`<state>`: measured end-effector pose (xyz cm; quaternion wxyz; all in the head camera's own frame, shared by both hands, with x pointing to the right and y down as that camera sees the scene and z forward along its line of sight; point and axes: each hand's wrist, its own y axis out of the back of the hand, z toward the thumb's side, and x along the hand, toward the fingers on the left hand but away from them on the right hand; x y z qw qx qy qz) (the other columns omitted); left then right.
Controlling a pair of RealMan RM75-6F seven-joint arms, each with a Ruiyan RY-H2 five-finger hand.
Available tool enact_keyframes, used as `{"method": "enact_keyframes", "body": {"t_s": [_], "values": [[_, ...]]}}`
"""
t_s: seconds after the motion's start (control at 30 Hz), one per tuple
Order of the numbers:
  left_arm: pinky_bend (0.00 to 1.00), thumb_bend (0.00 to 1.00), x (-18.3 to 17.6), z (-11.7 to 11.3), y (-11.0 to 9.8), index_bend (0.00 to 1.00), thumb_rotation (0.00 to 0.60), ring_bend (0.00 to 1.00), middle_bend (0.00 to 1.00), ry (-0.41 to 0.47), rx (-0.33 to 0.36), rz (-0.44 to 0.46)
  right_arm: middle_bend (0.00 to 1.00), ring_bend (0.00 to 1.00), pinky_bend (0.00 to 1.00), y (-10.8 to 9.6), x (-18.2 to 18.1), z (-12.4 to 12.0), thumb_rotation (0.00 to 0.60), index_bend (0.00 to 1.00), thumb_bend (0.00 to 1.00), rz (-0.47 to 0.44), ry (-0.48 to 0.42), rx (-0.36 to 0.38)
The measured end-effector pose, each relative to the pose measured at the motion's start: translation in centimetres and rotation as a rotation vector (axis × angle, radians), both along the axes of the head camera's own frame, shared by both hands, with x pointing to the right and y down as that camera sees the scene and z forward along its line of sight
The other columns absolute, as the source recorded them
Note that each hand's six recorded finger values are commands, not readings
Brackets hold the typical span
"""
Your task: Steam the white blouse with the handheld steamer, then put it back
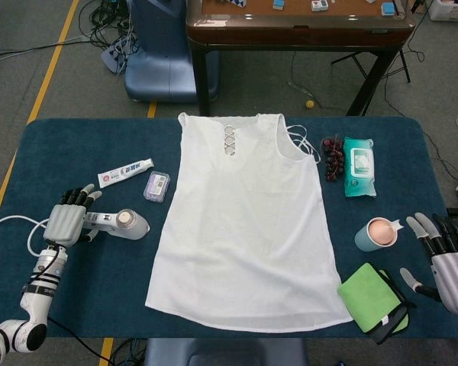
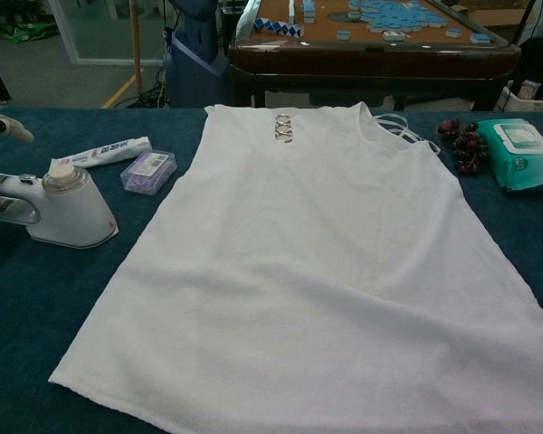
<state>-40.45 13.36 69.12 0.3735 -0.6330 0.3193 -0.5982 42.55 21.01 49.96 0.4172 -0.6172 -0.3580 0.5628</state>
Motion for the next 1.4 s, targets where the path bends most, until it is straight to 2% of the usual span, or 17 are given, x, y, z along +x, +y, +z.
{"method": "enact_keyframes", "body": {"t_s": [0.67,1.07,1.17,1.4], "values": [[0.12,0.20,-1.2,2.7,-1.3,0.28,0.600,0.20,0.22,-0.039,0.032,-0.006,0.09,0.00,0.00,0.1,0.4,0.1,0.600,0.00,0.26,0.015,0.006,-0.007],[0.21,0.20,-1.4,3.9,-2.4,0.45,0.600,0.35,0.39,-0.048,0.082,-0.001,0.09,0.00,0.00,0.3,0.7,0.0,0.600,0.00,0.26,0.030,0.008,-0.008],[0.26,0.20,-1.5,4.2,-2.6,0.51,0.600,0.38,0.42,-0.048,0.091,-0.002,0.09,0.00,0.00,0.4,0.9,0.0,0.600,0.00,0.26,0.035,0.009,-0.009],[0.31,0.20,-0.8,5.0,-2.7,0.60,0.600,0.41,0.46,-0.028,0.090,0.012,0.09,0.00,0.00,0.4,0.9,0.0,0.600,0.00,0.26,0.039,0.008,-0.010]]}}
